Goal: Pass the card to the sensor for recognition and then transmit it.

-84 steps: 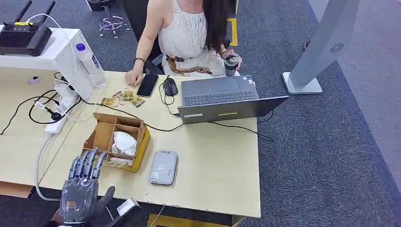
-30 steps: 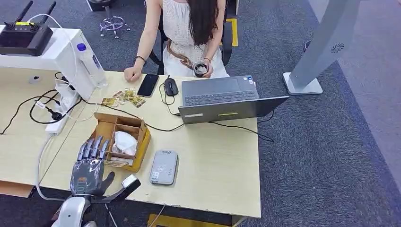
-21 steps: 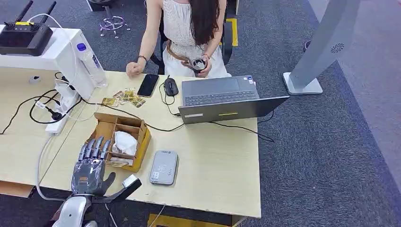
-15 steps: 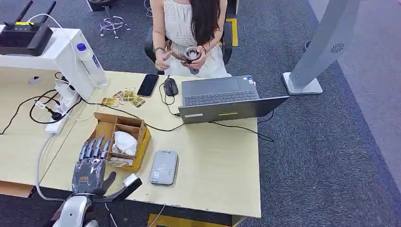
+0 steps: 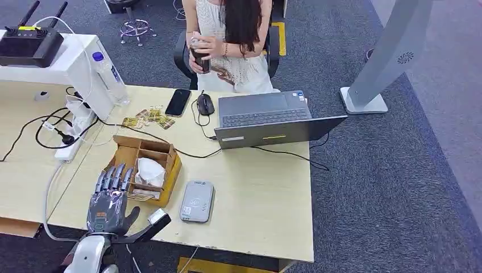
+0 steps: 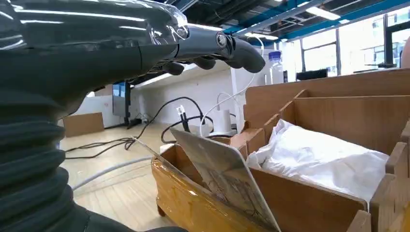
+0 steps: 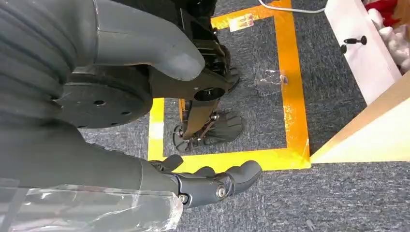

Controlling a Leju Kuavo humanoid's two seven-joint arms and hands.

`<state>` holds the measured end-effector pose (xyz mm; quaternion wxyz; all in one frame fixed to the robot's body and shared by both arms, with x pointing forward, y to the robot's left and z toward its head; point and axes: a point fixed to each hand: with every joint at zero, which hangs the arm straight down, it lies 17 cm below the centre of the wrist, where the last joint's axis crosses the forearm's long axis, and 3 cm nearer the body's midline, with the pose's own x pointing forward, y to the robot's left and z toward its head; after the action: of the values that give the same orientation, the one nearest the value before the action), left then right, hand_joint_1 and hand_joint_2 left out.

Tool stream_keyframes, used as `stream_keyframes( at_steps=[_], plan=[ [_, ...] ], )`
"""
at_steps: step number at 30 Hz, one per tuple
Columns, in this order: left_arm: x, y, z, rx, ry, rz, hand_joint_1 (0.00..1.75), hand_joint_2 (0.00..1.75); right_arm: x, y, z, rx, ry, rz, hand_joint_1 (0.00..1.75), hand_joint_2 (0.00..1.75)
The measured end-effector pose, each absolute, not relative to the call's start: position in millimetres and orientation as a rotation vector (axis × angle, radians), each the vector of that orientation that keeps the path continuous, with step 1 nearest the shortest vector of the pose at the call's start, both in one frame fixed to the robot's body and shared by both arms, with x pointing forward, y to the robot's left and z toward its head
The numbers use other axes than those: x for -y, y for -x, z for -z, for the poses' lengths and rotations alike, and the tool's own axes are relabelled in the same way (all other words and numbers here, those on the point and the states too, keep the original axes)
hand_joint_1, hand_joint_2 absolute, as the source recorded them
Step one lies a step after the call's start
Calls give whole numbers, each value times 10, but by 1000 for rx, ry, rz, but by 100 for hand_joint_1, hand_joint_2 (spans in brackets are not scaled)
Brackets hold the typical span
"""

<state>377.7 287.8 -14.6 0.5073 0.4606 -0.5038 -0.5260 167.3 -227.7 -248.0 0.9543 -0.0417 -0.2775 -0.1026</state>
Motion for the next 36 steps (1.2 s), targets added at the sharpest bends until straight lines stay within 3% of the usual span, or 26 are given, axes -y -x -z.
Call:
stream_keyframes(
  at_steps=[27, 28, 36],
  plan=[
    [-2753, -3830, 81, 1253, -1108, 1279, 0, 175, 2246, -1698, 2469, 571, 79, 198, 0, 175],
    [-2753, -3831, 80, 1254, -1108, 1279, 175, 175, 2247, -1698, 2469, 571, 79, 198, 0, 175],
    [-2763, -3828, 88, 1257, -1095, 1273, 175, 175, 2243, -1698, 2468, 571, 78, 193, 0, 175]
  ],
)
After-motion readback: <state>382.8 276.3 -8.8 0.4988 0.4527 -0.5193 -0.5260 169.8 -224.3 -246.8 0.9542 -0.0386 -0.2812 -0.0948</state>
